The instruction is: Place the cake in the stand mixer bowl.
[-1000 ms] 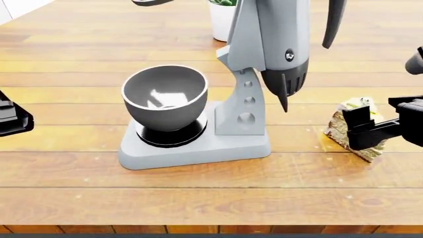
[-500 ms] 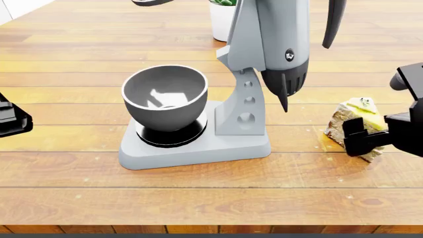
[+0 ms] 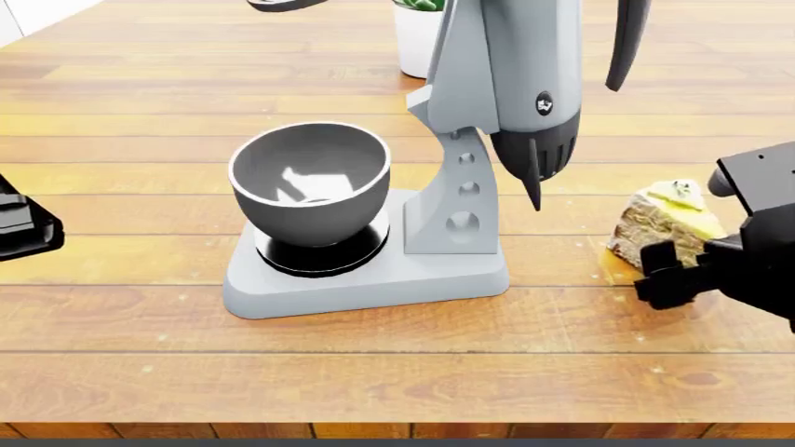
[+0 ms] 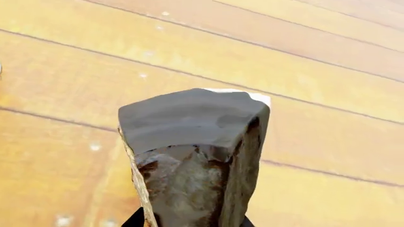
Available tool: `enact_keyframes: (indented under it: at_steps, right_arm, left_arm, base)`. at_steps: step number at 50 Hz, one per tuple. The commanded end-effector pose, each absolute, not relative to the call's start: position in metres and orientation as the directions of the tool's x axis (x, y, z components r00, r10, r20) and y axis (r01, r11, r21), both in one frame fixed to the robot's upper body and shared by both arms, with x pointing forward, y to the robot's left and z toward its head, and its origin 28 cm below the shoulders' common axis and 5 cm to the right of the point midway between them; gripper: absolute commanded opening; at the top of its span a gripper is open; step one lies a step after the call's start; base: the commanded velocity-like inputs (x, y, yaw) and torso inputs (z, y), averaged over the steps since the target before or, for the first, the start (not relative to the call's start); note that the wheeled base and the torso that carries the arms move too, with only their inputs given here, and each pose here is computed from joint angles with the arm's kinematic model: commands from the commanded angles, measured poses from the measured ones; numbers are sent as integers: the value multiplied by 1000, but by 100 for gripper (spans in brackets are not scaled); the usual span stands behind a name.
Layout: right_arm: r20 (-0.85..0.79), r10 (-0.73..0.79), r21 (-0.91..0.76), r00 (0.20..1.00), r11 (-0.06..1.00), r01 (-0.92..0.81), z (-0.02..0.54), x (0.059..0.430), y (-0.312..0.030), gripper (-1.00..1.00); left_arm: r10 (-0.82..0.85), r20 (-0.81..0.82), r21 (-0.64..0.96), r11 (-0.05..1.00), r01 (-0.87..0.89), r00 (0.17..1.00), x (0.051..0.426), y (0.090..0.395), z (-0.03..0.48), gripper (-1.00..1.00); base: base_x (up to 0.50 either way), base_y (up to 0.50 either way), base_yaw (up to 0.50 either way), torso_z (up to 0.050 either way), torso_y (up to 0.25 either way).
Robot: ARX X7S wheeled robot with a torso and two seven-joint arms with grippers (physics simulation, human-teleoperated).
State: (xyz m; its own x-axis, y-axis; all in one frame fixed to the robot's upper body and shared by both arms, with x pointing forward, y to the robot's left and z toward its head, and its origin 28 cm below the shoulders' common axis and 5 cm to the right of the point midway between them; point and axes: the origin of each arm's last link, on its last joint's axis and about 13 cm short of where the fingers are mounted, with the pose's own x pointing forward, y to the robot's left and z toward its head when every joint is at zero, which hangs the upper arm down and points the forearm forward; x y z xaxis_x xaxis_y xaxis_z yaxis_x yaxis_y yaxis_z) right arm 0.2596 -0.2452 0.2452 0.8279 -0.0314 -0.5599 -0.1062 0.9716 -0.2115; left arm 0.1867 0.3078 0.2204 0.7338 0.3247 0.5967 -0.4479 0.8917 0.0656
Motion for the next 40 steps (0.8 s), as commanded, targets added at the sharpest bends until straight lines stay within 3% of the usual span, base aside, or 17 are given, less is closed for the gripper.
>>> enact_keyframes:
  at_steps: [1,14,19,28,40]
  right_arm:
    - [-488,-22,-252,873,961,-117,254,255,-241,-100]
    - [-395,-17,-366,918,920,-140,290,216,-232,-100]
    - [-372,-6,-430,928,887,-167,296,186,-229,-100]
    - [-282,57,-513,958,834,-201,297,133,-215,-100]
    - [-204,210,-564,956,773,-291,309,89,-188,-100]
  left_arm:
    - [326,596,65,891,-449,734,187,308,221,100]
    - [327,597,63,891,-450,733,187,308,221,100]
    - [327,596,64,891,-449,734,187,308,220,100]
    - [327,593,63,892,-448,736,187,308,219,100]
    - [327,594,61,893,-447,735,186,308,219,100]
  base:
    - [0,0,0,0,0]
    - [0,0,0,0,0]
    - [0,0,0,0,0]
    - [0,0,0,0,0]
    - [0,0,0,0,0]
